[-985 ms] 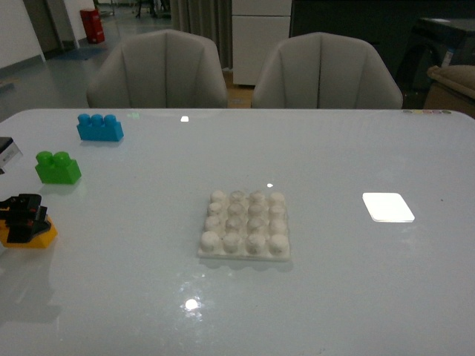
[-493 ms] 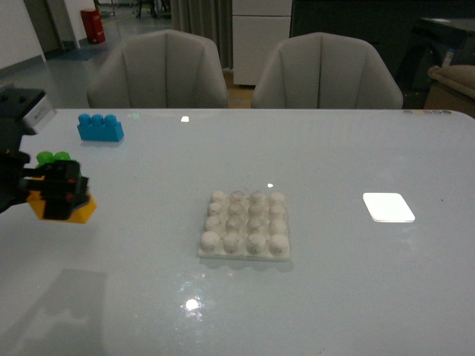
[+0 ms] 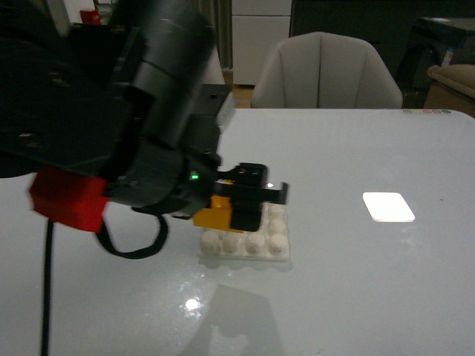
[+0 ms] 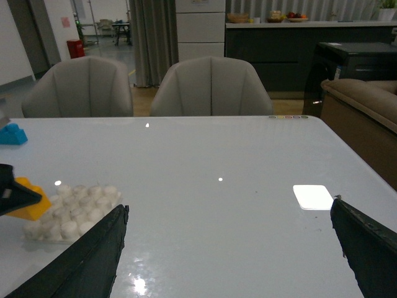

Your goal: Insert yellow block into base center

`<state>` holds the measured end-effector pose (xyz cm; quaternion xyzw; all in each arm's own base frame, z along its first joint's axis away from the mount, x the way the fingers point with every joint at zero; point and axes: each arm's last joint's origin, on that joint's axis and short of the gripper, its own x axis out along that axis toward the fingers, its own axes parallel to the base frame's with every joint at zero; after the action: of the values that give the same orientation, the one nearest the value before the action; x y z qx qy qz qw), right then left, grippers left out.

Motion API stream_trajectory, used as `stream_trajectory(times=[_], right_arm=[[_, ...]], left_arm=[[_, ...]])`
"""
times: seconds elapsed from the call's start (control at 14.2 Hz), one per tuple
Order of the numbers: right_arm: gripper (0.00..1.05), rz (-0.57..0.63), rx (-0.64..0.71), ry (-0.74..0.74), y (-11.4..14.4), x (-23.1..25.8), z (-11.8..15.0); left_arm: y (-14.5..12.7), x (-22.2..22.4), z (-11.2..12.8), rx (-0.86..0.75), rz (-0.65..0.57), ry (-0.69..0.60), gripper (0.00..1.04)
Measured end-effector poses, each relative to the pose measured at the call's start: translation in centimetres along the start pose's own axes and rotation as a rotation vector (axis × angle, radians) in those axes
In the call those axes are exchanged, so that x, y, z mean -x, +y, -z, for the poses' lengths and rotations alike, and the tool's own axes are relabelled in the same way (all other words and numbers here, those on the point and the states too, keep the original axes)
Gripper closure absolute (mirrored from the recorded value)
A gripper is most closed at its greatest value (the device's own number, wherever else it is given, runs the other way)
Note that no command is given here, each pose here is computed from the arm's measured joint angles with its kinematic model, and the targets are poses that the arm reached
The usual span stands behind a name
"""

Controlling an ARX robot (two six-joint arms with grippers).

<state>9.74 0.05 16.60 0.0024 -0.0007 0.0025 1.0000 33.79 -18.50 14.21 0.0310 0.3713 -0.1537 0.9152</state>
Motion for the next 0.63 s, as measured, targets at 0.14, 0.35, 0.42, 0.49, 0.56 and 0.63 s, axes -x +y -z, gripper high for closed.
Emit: stream_trajectory(times=[0.14,0.35,0.42,0.49,0.56,0.63], right_arm=[[0.06,0.000,0.000,0.000,0.0,0.0,0.0],[0.06,0.000,0.000,0.000,0.0,0.0,0.0],[0.06,0.000,0.000,0.000,0.0,0.0,0.0],[0.06,0.000,0.000,0.000,0.0,0.0,0.0],[0.06,0.000,0.000,0.000,0.0,0.0,0.0],[0.06,0.000,0.000,0.000,0.0,0.0,0.0]], left_arm=[[-2.3,-1.3,-0.4,-0.007,-0.009,0.014,0.40],[-3.0,-2.5,-0.8,-0.002,-0.026,0.023,0.40],[-3.0,-2.8,-0.9,-0.001,-0.033,0.025,0.40],[-3.1,-3.4,-1.1,0.005,-0.048,0.033,0.40],[-2.9,-4.3,-1.3,0.022,-0.068,0.050,0.40],[-3.0,-5.1,-1.5,0.028,-0.076,0.053,0.40]])
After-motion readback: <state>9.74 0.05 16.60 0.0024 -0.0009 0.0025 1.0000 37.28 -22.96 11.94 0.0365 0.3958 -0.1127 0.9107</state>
